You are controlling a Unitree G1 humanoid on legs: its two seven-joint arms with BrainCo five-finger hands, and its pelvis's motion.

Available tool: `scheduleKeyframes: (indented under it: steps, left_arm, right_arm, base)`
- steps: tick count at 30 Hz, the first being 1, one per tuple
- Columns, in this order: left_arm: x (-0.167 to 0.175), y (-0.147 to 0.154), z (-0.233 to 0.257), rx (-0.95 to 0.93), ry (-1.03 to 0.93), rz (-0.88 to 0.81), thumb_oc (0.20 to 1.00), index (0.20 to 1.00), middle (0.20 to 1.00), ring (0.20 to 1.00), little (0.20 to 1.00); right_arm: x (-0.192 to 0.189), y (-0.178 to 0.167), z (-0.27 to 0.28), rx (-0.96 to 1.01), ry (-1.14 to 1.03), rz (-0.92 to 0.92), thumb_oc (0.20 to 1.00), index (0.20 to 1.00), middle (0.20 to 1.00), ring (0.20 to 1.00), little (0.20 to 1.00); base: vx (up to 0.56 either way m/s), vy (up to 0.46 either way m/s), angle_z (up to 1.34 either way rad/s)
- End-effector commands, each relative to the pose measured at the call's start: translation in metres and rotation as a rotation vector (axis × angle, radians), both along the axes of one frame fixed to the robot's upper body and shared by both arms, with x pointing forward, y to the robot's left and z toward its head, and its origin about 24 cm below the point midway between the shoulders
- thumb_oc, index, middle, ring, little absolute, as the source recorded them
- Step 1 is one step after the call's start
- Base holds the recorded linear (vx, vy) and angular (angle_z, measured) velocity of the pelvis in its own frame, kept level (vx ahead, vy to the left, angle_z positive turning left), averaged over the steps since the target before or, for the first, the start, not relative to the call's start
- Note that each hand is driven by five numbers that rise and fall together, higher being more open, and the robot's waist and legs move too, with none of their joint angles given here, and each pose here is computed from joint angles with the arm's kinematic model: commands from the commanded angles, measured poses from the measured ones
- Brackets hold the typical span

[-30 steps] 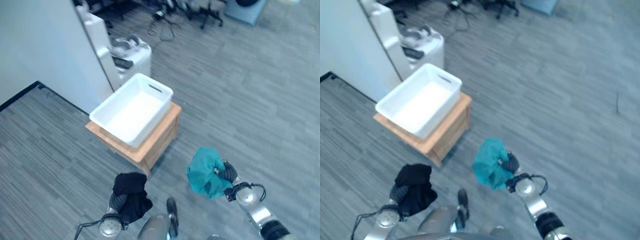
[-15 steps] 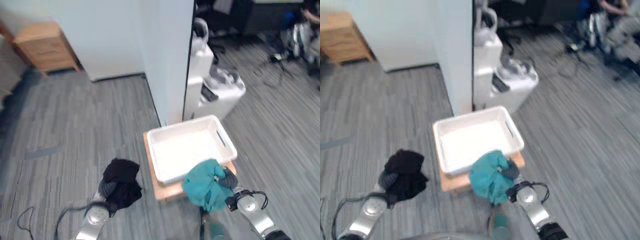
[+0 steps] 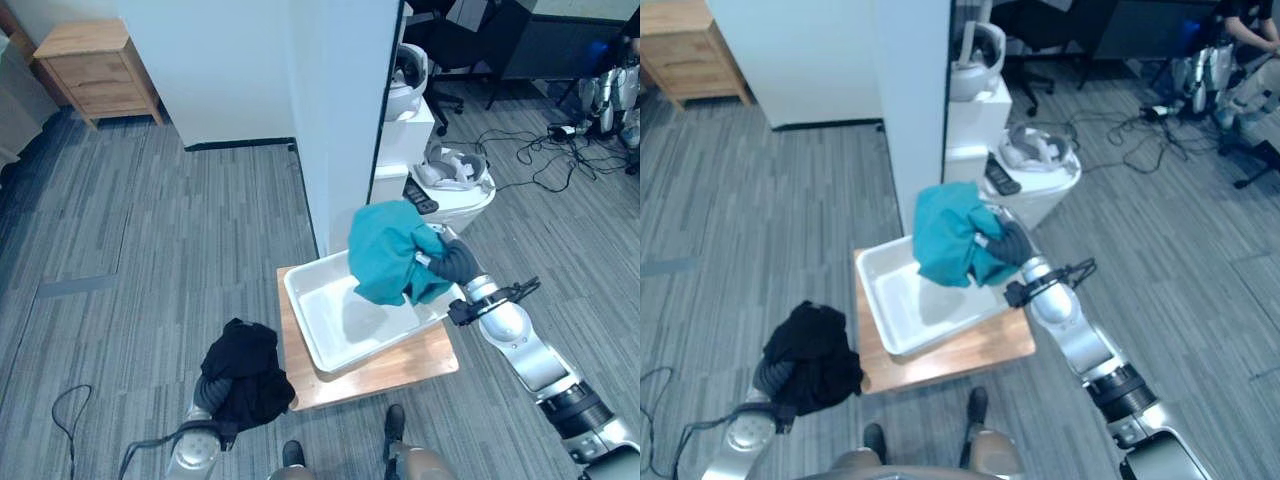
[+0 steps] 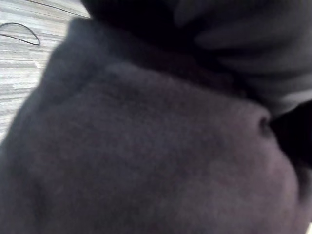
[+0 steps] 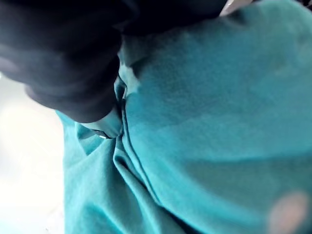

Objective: Tidy up the quilt and then pick up the clothes from the bed and put them into the laundry hamper.

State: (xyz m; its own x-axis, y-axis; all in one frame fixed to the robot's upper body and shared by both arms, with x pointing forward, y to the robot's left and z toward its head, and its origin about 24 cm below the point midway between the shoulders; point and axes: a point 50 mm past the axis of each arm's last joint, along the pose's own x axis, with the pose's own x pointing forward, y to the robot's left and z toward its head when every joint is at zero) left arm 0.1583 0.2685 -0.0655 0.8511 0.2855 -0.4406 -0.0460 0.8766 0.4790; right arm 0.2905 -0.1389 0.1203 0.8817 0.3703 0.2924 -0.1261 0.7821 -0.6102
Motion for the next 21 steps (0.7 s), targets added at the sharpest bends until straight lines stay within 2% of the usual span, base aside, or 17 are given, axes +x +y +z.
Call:
scheduleKeyframes:
  steps: [1, 8, 13, 15, 16, 17, 21]
  left_arm:
    - [0.016, 0.013, 0.015, 0.047, -0.07, -0.013, 0.2, 0.2, 0.2, 0.2, 0.2]
    - [0.028, 0.004, 0.022, 0.037, -0.104, -0.074, 0.2, 0.2, 0.2, 0.2, 0.2]
    - [0.046, -0.001, 0.038, 0.025, -0.204, -0.101, 0.2, 0.2, 0.2, 0.2, 0.2]
    - [0.06, -0.005, 0.051, 0.015, -0.289, -0.105, 0.2, 0.2, 0.2, 0.2, 0.2]
    - [0.066, -0.005, 0.059, 0.014, -0.335, -0.1, 0.2, 0.2, 0.2, 0.2, 0.2]
    - [0.074, -0.007, 0.069, 0.008, -0.39, -0.097, 0.2, 0.2, 0.2, 0.2, 0.2]
    - [0.09, -0.01, 0.104, 0.026, -0.555, -0.134, 0.2, 0.2, 0.2, 0.2, 0.2]
  right_arm:
    - [0.007, 0.008, 0.044, 0.022, -0.191, 0.046, 0.2, 0.2, 0.2, 0.2, 0.2]
    - [0.036, 0.04, 0.046, -0.05, -0.158, 0.076, 0.2, 0.2, 0.2, 0.2, 0.2]
    - [0.057, 0.039, 0.039, -0.146, -0.128, -0.002, 0.2, 0.2, 0.2, 0.2, 0.2]
    - [0.066, 0.029, 0.026, -0.256, -0.093, -0.062, 0.2, 0.2, 0.2, 0.2, 0.2]
    - [0.068, 0.026, 0.021, -0.296, -0.083, -0.077, 0.426, 0.426, 0.426, 0.426, 0.426]
    - [0.067, 0.025, 0.012, -0.347, -0.059, -0.075, 1.0, 1.0, 1.0, 1.0, 1.0]
    - [0.051, 0.013, -0.023, -0.511, 0.017, -0.042, 1.0, 1.0, 1.0, 1.0, 1.0]
  base:
    - [0.06, -0.026, 0.04]
    - [0.01, -0.015, 0.03]
    - [-0.08, 0.012, 0.07]
    - [-0.08, -0.004, 0.18]
    - [-0.04, -0.039, 0.24]
    - [-0.02, -0.057, 0.24]
    - [0.02, -0.064, 0.15]
